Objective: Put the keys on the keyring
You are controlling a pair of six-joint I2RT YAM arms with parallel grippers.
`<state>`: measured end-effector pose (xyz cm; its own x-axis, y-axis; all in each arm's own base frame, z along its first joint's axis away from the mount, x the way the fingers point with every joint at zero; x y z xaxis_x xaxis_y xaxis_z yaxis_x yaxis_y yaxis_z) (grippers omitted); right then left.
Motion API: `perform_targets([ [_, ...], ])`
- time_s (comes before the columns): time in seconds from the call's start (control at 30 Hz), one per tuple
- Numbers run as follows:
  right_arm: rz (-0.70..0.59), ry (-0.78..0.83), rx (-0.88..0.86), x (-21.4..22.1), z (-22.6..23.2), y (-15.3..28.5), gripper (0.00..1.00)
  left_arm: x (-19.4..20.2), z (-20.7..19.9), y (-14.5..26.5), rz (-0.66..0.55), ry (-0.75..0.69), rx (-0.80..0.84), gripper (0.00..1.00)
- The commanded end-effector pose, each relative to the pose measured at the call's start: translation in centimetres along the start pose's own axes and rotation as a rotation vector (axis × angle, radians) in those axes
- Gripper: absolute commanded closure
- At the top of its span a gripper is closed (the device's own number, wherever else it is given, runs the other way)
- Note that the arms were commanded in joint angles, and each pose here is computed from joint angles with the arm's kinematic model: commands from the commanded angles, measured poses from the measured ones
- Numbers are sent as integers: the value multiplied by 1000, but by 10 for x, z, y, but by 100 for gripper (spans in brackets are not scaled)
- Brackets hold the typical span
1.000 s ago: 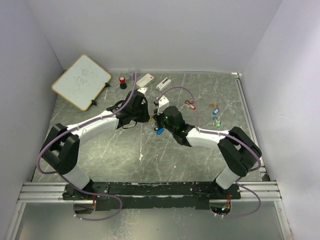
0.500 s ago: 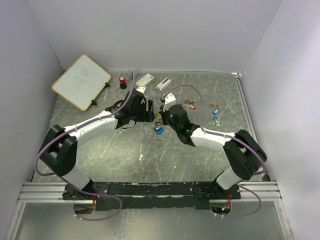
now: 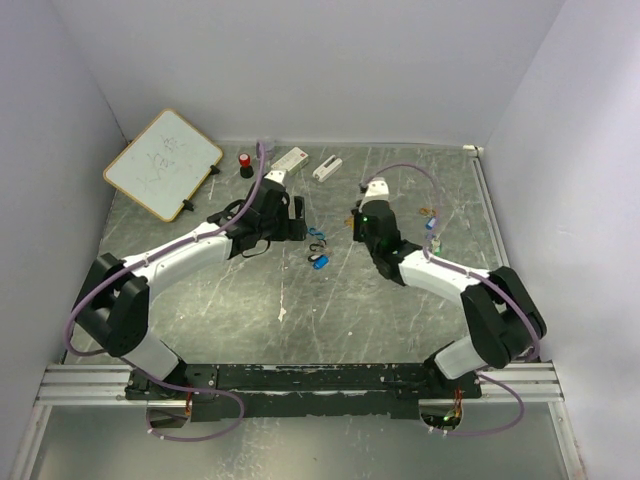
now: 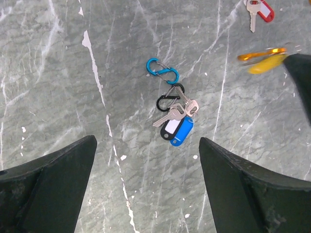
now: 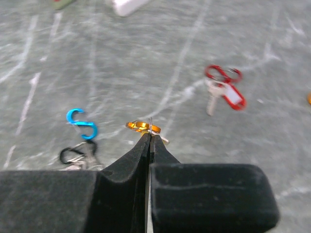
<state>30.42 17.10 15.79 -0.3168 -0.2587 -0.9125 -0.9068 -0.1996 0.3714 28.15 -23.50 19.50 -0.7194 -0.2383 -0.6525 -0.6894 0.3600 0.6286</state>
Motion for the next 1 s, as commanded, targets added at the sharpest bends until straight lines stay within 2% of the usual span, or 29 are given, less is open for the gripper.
perform_targets([
  [0.0,84,-135,154,16,-30,10,100,2,1,-6,14,6,-33,2],
  [0.2,173,-204,267,34,-61,14,100,4,1,-9,19,12,-30,4],
  [0.4,258,-240,287,50,-64,10,100,3,-2,-12,30,3,-18,7],
  [0.73,340,-275,322,64,-70,3,100,5,0,-13,36,4,-31,3],
  [0.8,336,-278,316,63,-70,2,86,5,0,-13,38,4,-33,4],
  [0.9,300,-282,285,57,-69,3,56,6,0,-13,38,3,-34,4],
  [0.97,261,-275,262,52,-69,5,45,6,1,-14,41,2,-38,4],
])
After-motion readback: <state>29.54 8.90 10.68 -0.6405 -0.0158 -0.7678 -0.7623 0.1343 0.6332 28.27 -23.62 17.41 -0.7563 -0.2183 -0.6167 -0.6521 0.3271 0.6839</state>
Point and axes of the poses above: each gripper's point midway between its finger pads, its own y axis back along the fingers, its own z axis along the line the jaws close on, x = y × z, the point moved 9 cm from there along y, back along the fingers, and after that the axes turned 11 degrees about y, right-handed, at the moved point
